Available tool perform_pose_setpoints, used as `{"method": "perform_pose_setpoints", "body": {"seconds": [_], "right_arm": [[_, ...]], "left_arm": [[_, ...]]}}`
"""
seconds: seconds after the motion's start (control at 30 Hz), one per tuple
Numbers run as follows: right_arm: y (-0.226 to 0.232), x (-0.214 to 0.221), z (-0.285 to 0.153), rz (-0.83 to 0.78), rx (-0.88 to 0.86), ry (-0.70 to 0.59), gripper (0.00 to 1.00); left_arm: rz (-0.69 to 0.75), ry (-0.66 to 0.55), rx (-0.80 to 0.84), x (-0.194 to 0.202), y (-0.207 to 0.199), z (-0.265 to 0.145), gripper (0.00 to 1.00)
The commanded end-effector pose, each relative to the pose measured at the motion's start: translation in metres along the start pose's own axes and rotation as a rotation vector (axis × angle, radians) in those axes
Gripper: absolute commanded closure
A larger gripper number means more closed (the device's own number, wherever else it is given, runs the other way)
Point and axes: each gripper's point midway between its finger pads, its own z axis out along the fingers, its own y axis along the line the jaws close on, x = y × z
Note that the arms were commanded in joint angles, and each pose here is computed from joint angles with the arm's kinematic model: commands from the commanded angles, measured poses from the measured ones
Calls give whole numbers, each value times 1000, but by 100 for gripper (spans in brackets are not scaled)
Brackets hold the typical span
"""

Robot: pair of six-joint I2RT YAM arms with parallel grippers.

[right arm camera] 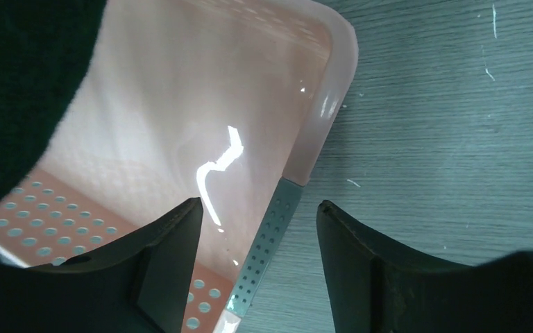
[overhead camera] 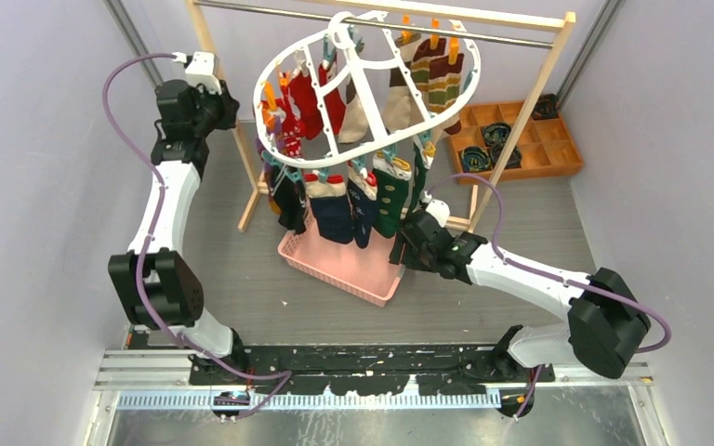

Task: Remove the socks clipped to the hanger
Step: Adjust the clothesline at the center of the board, then adjust the bin at the center of the board, then remove the sock from the hanger.

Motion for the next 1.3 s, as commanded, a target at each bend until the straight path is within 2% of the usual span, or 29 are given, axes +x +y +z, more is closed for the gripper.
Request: {"method": "perform_pose_setpoints", "body": {"seconds": [0.0, 0.07, 0.1, 0.17, 0.23, 0.27, 0.3, 0.4, 0.53, 0.57, 0.63, 0.7, 0.83, 0.93, 1.03, 1.13, 1.27], "right_arm": [[3, -10, 4, -102, 6, -10, 35], [1, -7, 6, -133, 12, 18, 41], [-1, -6, 6, -152, 20, 25, 46], [-6, -5, 2, -177, 32, 38, 58], [-10, -2, -6, -203, 34, 57, 67], [-13, -1, -11, -219, 34, 65, 73], [-17, 1, -16, -233, 41, 76, 77], [-32, 9, -28, -263, 69, 115, 87], [-44, 20, -39, -276, 78, 152, 88], [-45, 20, -41, -277, 79, 151, 84], [-44, 18, -47, -277, 71, 146, 60], [-43, 9, -57, -263, 70, 105, 43], [-41, -13, -83, -194, 43, -13, 23], [-30, -28, -117, -155, -27, -124, 22], [-2, -41, -159, -155, -175, -222, 21], [44, -44, -190, -245, -359, -248, 20], [109, -50, -217, -399, -581, -255, 15]], "left_arm": [[66, -158, -60, -65, -2, -48, 86], [62, -144, -69, -64, -4, -58, 82], [72, -136, -75, -63, -4, -63, 74], [79, -113, -95, -60, -3, -73, 43], [80, -87, -112, -58, -4, -87, 20], [78, -61, -116, -52, -5, -95, 6], [77, -42, -118, -49, -7, -104, 1], [63, 22, -74, -39, -20, -131, 0], [13, 118, 9, -26, -40, -168, 0], [4, 143, 37, -22, -47, -177, 0], [-7, 178, 85, -15, -59, -193, 0], [-9, 190, 130, -11, -72, -208, 0], [-10, 182, 219, -11, -95, -233, 0], [10, 168, 277, -20, -110, -251, 0], [32, 162, 401, -28, -134, -272, 0], [21, 146, 587, -35, -167, -297, 0], [-78, 152, 788, -30, -197, -317, 3]]}}
